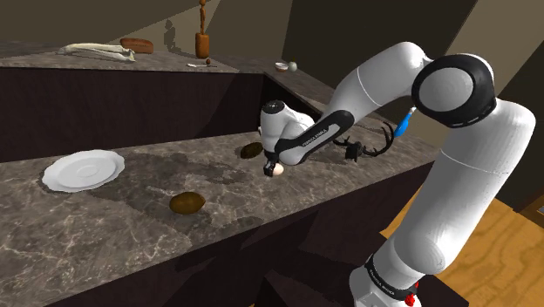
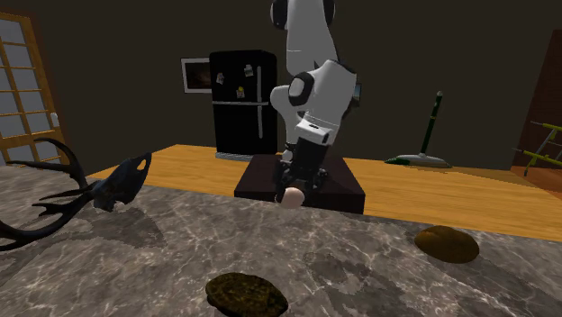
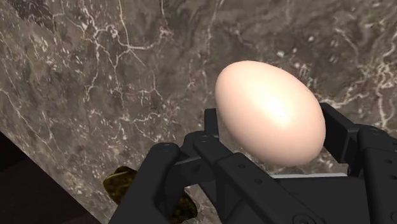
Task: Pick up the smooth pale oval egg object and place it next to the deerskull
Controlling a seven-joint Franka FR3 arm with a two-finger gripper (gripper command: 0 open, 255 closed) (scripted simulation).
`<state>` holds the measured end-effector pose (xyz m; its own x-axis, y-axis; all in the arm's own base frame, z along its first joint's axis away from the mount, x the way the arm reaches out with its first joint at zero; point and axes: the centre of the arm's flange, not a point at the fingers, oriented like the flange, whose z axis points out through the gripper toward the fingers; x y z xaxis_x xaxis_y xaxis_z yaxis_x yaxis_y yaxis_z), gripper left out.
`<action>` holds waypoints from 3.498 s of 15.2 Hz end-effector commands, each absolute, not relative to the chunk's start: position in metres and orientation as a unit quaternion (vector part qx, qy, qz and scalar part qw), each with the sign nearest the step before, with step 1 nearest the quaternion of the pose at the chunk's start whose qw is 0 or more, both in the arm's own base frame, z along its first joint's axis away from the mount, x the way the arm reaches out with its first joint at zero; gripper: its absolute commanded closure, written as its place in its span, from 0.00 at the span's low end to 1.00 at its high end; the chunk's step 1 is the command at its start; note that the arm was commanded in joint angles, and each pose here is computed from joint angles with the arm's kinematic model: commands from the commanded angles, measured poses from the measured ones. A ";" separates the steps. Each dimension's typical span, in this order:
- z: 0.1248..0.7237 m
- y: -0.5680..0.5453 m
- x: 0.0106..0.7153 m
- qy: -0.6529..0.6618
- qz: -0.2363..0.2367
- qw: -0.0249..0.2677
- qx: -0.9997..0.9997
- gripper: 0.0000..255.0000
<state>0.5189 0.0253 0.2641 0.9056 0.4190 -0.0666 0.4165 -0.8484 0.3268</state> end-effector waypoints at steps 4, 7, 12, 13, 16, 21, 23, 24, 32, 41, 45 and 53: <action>0.291 0.025 0.518 0.217 0.003 0.169 0.961 1.00; 0.307 0.025 0.518 0.217 0.003 0.169 0.961 1.00; 0.333 0.025 0.518 0.217 0.003 0.169 0.961 1.00; 0.338 0.025 0.518 0.217 0.003 0.169 0.961 1.00; 0.354 0.025 0.518 0.217 0.003 0.169 0.961 1.00; 0.381 0.025 0.518 0.217 0.003 0.169 0.961 1.00; 0.391 0.025 0.518 0.217 0.003 0.169 0.961 1.00; 0.396 0.025 0.518 0.217 0.003 0.169 0.961 1.00; 0.439 0.025 0.518 0.217 0.003 0.169 0.961 1.00; 0.486 0.025 0.518 0.217 0.003 0.169 0.961 1.00; 0.501 0.012 0.515 0.217 0.003 0.169 0.961 1.00; 0.501 -0.090 0.486 0.217 0.003 0.169 0.961 1.00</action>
